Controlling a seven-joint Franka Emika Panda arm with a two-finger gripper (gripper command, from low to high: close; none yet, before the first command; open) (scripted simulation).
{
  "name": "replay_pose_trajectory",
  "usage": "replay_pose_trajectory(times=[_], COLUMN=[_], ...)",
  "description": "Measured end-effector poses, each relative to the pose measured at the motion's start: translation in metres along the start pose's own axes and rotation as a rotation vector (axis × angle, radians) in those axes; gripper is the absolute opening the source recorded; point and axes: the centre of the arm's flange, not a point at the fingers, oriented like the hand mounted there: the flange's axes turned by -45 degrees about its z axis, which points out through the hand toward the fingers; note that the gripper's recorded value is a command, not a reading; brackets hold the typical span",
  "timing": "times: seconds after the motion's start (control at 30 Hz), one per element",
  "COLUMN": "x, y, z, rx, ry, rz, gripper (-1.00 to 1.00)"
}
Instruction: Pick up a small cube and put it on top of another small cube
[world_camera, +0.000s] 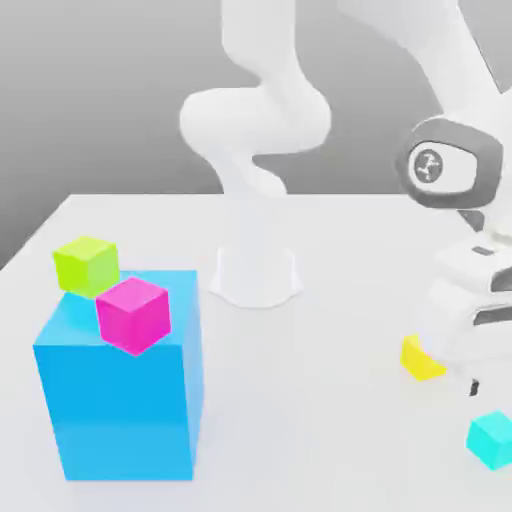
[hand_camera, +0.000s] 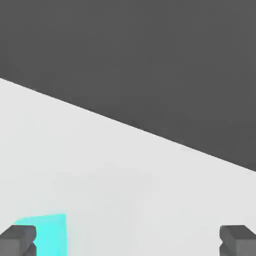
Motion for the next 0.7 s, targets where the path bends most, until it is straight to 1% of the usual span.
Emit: replay_pose_trajectory(times=[0.07,0.2,0.23,0.47,0.6,0.63,0.7], x=[-0.012,-0.019,-0.021,-0.021,-0.018,-0.015,-0.006], y=[-0.024,-0.036,-0.037,-0.038,-0.035,-0.026,-0.013], z=[0.027,0.082,0.095,0.097,0.05,0.043,0.02], rx=[0.032,0.048,0.048,0.049,0.048,0.051,0.037], ry=[-0.041,-0.058,-0.06,-0.059,-0.059,-0.056,-0.021], rz=[-0.027,-0.037,-0.038,-0.038,-0.037,0.004,0.042], gripper=[0.0,0.0,-1.0,-1.0,-1.0,-1.0,-1.0])
